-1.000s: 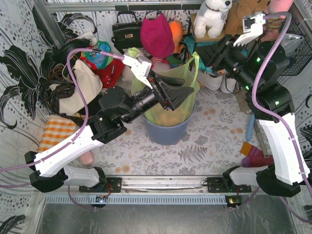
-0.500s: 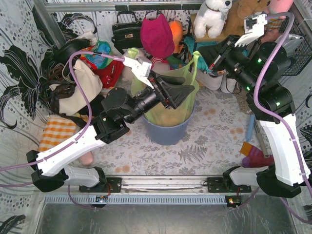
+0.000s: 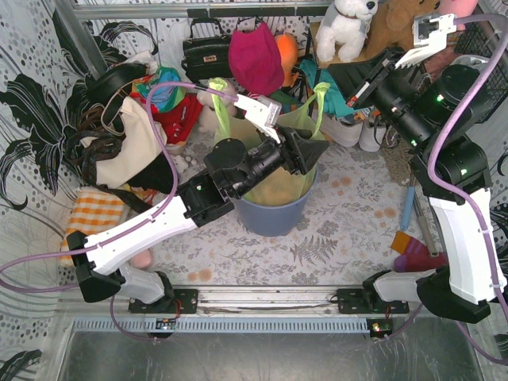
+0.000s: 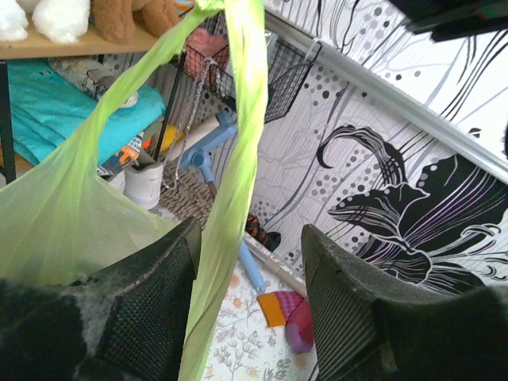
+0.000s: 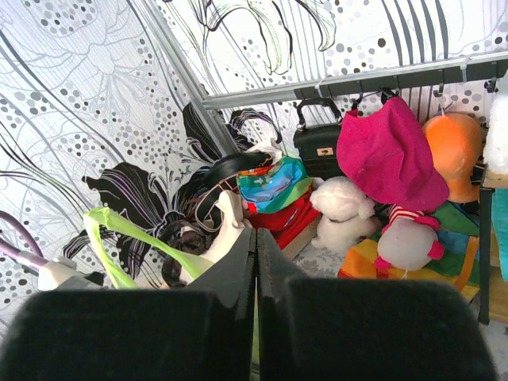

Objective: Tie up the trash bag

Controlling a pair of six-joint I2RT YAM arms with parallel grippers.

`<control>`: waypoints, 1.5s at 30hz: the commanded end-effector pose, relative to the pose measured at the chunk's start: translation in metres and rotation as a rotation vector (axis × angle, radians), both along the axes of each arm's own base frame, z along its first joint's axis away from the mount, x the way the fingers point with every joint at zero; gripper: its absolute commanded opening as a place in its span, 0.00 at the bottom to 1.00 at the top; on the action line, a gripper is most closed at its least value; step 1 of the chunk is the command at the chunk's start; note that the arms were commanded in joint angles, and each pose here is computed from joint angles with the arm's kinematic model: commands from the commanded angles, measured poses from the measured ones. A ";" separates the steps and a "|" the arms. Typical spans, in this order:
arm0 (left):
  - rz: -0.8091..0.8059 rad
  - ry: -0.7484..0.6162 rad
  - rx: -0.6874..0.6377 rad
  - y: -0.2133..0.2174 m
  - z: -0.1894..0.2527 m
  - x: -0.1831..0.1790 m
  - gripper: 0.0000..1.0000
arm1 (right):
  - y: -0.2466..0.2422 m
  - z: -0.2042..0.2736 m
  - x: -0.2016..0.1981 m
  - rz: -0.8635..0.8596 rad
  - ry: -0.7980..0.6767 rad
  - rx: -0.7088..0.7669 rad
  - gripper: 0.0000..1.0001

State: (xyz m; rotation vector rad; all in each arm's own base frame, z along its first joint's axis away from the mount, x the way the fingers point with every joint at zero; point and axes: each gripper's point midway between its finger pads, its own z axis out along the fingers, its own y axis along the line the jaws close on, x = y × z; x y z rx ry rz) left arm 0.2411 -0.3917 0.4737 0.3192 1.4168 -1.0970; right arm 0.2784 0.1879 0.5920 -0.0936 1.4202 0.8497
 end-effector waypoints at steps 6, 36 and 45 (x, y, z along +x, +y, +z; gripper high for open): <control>0.042 -0.041 -0.040 0.012 0.021 0.001 0.61 | -0.011 -0.010 -0.005 -0.038 0.044 -0.012 0.40; 0.061 0.003 -0.003 0.011 0.002 0.005 0.57 | 0.013 0.006 -0.009 0.089 -0.010 0.087 0.00; 0.165 -0.021 0.013 0.028 0.014 0.017 0.63 | 0.018 -0.003 -0.015 0.133 -0.005 0.084 0.00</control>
